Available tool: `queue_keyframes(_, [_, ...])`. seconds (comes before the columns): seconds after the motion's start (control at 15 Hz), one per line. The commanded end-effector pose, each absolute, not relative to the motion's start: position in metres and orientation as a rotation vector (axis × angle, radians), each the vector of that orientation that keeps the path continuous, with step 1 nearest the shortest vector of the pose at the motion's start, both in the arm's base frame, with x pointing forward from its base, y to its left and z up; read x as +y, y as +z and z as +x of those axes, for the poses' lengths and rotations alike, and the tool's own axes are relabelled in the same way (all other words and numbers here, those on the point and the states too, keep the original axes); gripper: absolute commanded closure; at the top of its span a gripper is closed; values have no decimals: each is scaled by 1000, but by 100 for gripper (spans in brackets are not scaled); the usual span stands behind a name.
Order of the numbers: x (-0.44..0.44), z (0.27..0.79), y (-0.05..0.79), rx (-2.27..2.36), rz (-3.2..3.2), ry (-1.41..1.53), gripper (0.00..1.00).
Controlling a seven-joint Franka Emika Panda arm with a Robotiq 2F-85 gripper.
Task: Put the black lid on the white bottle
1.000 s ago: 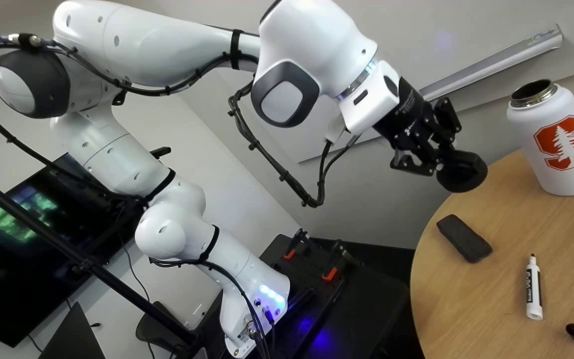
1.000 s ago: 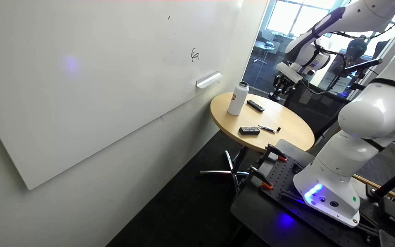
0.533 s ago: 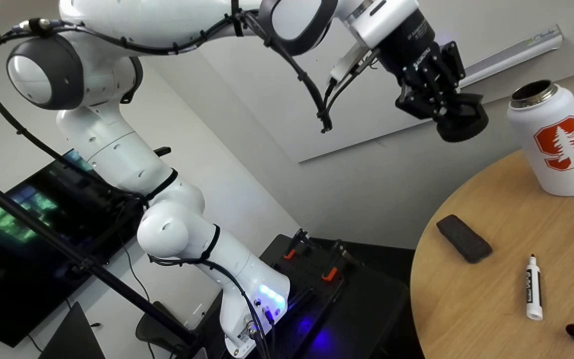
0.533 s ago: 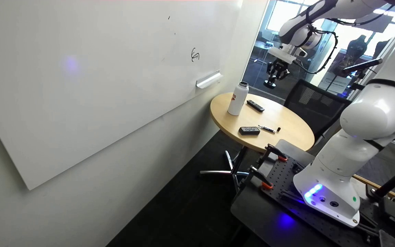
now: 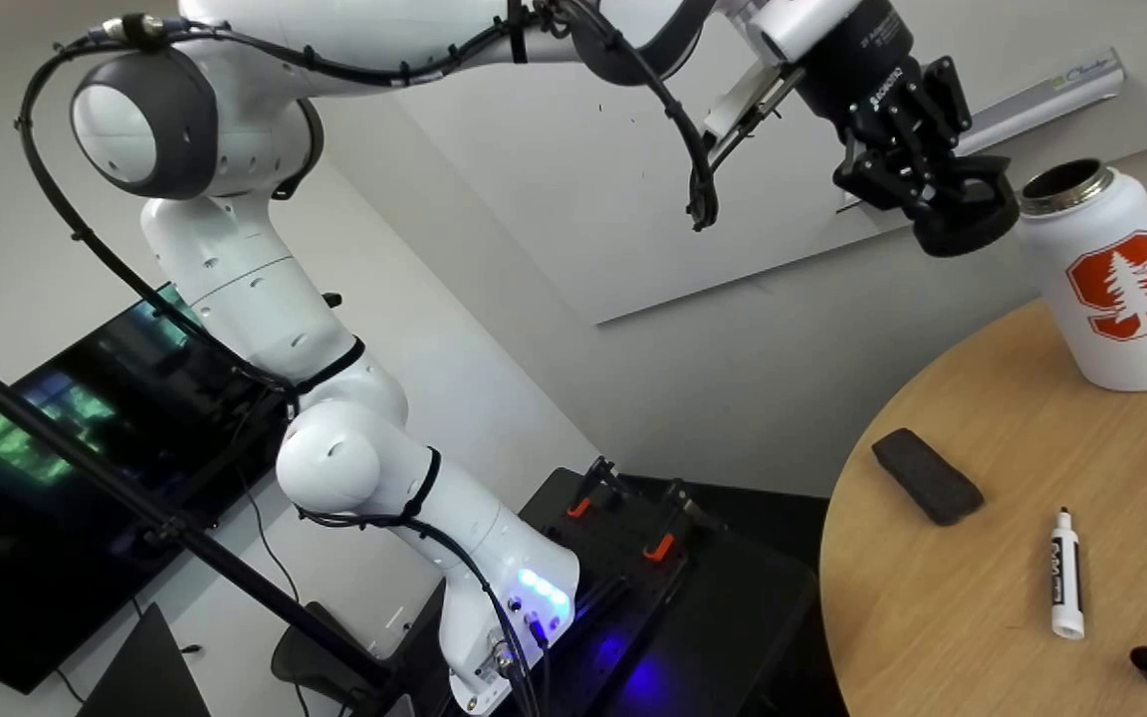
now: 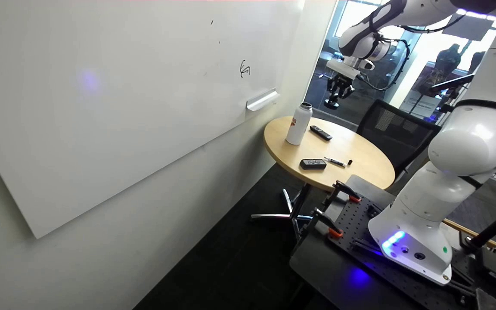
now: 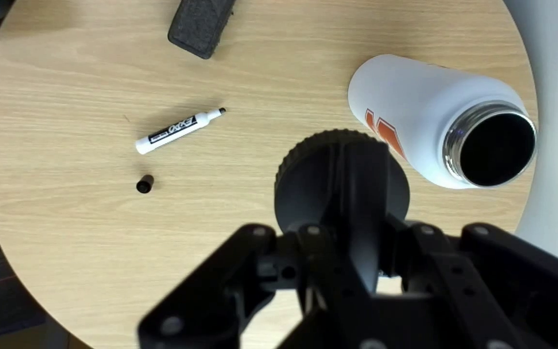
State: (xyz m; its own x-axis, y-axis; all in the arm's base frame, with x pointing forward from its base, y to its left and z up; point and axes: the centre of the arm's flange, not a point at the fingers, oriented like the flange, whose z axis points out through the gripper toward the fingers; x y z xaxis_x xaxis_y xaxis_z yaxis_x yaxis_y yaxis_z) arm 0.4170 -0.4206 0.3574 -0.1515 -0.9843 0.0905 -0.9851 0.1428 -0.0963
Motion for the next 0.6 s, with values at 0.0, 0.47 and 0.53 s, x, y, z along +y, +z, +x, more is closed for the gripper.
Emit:
queue_keyframes(0.0, [-421, 432, 358, -2385, 2029, 204, 91])
queue_keyframes(0.47, [-423, 502, 350, -2365, 2006, 171, 91])
queue_keyframes(0.53, [-425, 510, 348, -2364, 1996, 162, 91])
